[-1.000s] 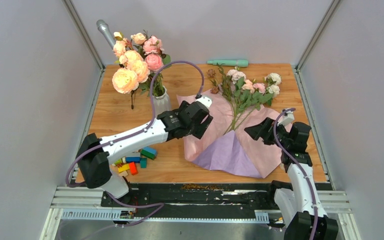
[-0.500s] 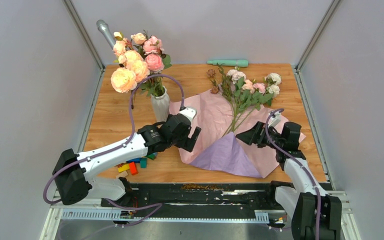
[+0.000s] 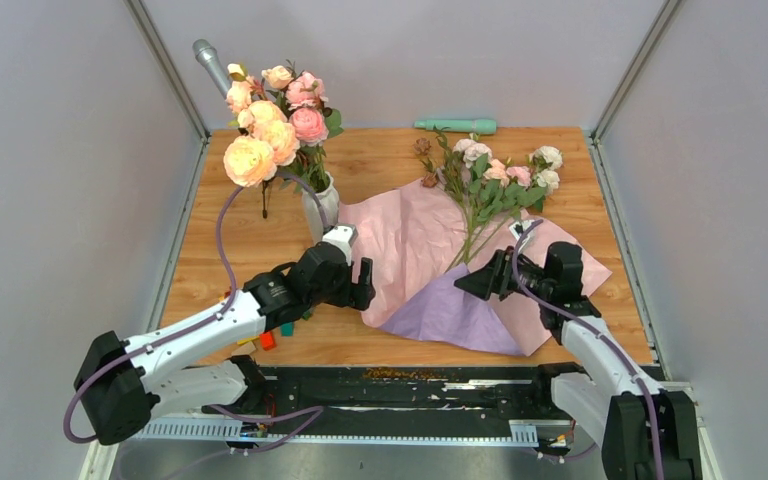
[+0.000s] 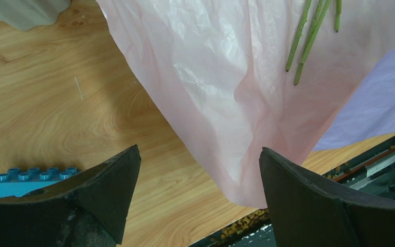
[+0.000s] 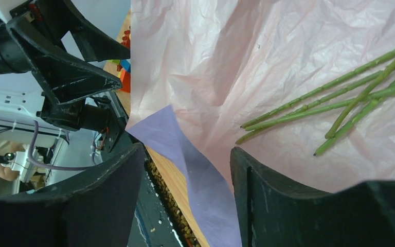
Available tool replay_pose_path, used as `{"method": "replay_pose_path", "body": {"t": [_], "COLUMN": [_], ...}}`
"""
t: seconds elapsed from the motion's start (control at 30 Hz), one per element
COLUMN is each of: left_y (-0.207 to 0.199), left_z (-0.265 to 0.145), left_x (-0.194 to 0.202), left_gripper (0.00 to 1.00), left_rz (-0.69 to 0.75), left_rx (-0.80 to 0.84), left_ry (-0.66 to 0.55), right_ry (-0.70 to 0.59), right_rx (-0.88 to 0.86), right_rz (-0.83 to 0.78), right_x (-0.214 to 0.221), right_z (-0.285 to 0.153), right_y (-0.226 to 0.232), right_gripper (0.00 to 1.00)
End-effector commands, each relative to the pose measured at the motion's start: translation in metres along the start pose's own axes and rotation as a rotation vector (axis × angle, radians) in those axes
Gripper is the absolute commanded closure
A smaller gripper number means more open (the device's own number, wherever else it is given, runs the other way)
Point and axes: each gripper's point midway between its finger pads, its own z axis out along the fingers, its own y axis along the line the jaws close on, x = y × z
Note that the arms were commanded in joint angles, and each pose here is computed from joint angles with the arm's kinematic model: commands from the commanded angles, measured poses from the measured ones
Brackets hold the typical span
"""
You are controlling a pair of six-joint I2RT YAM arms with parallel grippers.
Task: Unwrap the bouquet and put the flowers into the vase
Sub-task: Unfold the wrapping paper at the center of the board.
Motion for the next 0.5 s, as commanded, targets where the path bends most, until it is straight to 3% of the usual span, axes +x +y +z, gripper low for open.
{"method": "replay_pose_path", "body": {"t": [0.0, 0.33, 0.47], "left_y": [-0.010, -0.008, -0.010], "left_z": [0.000, 0.012, 0.016], "left_x": [-0.013, -0.003, -0.005], "left_gripper": [0.12, 0.49, 0.66], "left_rz": [-0.085, -0.079, -0.056], "left_rx": [0.057, 0.055, 0.059], "left_ry": [-0.067, -0.042, -0.048], "right_ry": [-0.030, -0.004, 0.016], "right_rx": [-0.058, -0.092, -0.102], "right_rz": [-0.086, -0.112, -0.118], "right_x": [-0.015, -0.007, 0.003], "right_z": [-0.002, -0.008, -0.010], "right_y": [0.021, 0.048, 0.058], "right_gripper": [0.49, 0.98, 1.00]}}
